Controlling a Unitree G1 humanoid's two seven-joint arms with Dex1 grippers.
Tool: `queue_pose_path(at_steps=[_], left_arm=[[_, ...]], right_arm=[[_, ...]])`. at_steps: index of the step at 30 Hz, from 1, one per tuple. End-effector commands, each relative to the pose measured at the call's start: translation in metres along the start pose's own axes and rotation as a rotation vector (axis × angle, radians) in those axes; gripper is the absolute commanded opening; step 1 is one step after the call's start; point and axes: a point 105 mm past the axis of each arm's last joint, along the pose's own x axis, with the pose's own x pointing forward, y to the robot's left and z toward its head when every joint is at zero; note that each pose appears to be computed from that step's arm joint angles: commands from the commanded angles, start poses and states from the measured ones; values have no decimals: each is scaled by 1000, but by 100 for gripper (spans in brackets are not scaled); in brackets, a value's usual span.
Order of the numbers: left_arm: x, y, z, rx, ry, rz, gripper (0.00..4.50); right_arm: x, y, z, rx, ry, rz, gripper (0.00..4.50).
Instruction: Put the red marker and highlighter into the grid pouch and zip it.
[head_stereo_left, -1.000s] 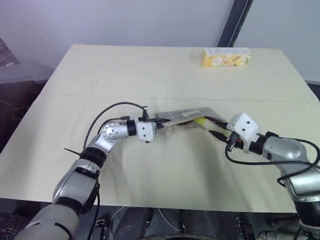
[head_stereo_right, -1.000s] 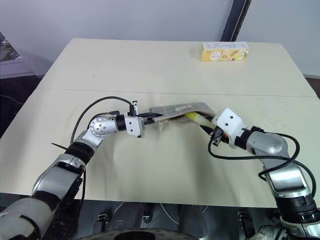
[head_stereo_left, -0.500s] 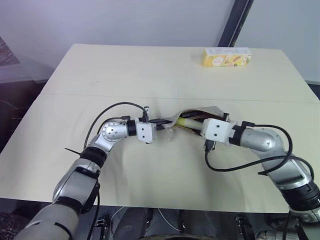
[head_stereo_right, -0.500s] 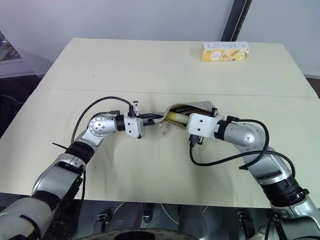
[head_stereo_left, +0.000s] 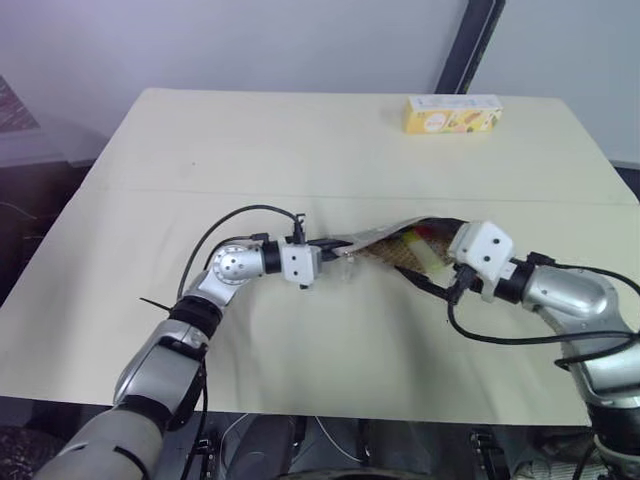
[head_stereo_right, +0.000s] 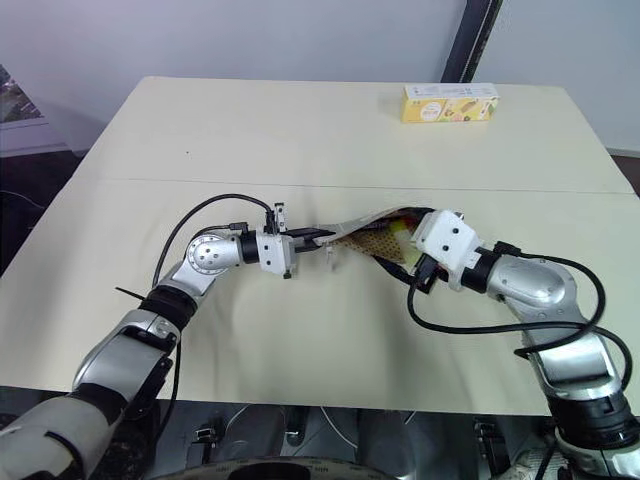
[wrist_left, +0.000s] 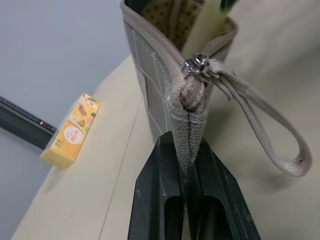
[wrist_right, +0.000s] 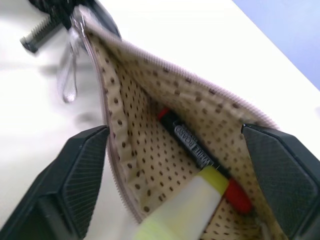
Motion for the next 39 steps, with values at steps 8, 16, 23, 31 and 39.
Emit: queue_pose_path(at_steps=[8, 16, 23, 31, 39], left_arm=[[3, 16, 9, 0, -38, 69, 0], [1, 18, 7, -26, -24, 93, 0], [1, 18, 6, -19, -20, 92, 0], [2, 16, 7, -8, -21, 84, 0], [3, 14, 8, 3, -23, 76, 0]], right_arm=[[-5, 5, 17, 52, -52, -9, 447], [-11, 8, 10, 196, -34, -20, 447], [-18, 23, -16, 276, 140, 35, 447], [-16, 3, -28, 347, 161, -103, 447], [-7, -4, -36, 532, 170, -179, 447]])
